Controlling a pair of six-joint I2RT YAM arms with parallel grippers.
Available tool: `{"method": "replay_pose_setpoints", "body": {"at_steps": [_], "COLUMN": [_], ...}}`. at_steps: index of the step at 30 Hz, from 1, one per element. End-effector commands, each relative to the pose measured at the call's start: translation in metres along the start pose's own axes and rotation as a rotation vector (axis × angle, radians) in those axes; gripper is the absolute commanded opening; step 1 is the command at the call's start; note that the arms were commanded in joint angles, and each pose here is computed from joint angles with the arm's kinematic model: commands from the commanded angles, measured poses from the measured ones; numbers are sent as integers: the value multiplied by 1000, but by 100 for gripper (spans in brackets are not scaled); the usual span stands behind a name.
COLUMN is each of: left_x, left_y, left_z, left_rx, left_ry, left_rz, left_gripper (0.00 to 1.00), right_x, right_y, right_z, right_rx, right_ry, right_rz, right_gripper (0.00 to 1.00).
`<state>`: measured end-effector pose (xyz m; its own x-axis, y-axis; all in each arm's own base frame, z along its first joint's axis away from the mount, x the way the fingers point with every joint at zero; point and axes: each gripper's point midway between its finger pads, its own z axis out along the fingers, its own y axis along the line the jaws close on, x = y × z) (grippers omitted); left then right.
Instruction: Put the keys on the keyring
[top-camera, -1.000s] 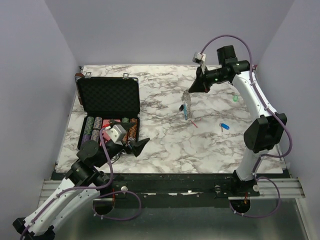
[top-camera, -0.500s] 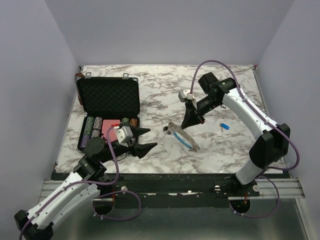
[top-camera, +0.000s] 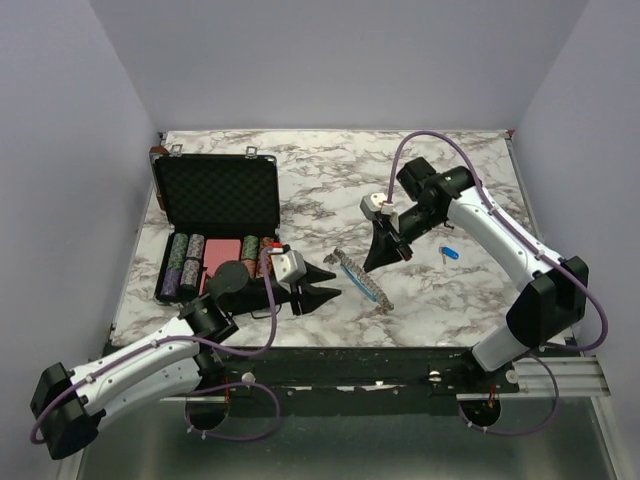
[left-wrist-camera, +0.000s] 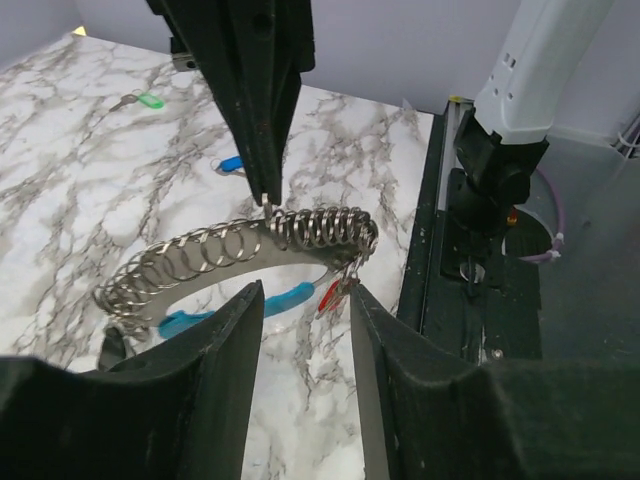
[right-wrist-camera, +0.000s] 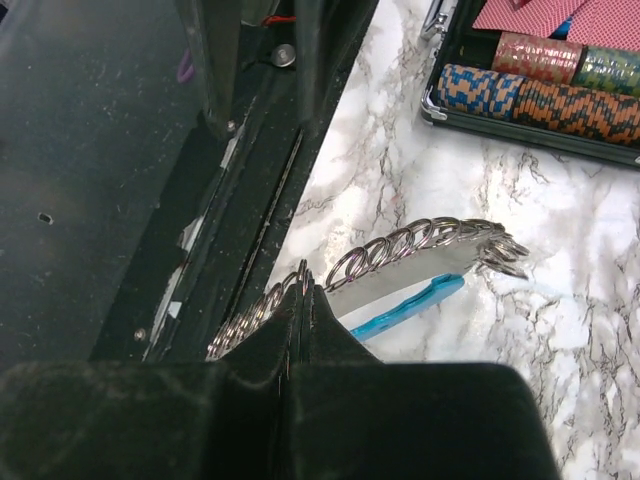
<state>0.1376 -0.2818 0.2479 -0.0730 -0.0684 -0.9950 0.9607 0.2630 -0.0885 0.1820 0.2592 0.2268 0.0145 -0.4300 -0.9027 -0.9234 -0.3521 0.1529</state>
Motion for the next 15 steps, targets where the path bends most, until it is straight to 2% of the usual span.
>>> {"method": "replay_pose_setpoints", "body": {"at_steps": [1,10,15], "left_x": [-16,-12,-13], "left_y": [1,10,11], "left_z": [17,36,45], "left_rx": [-31,-100,-102], "left_ry": [-33,0,11], "left_rz": [54,122,138], "left_gripper": [46,31,31], "right_x": [-15,-14,-14], "right_y": [13,15,15], "right_z": [2,3,4], "right_rx": [-25,-27,-28], "right_ry": [-70,-79,-84], "right_rz": [-29,-26,-27], "right_gripper": [0,0,0]}}
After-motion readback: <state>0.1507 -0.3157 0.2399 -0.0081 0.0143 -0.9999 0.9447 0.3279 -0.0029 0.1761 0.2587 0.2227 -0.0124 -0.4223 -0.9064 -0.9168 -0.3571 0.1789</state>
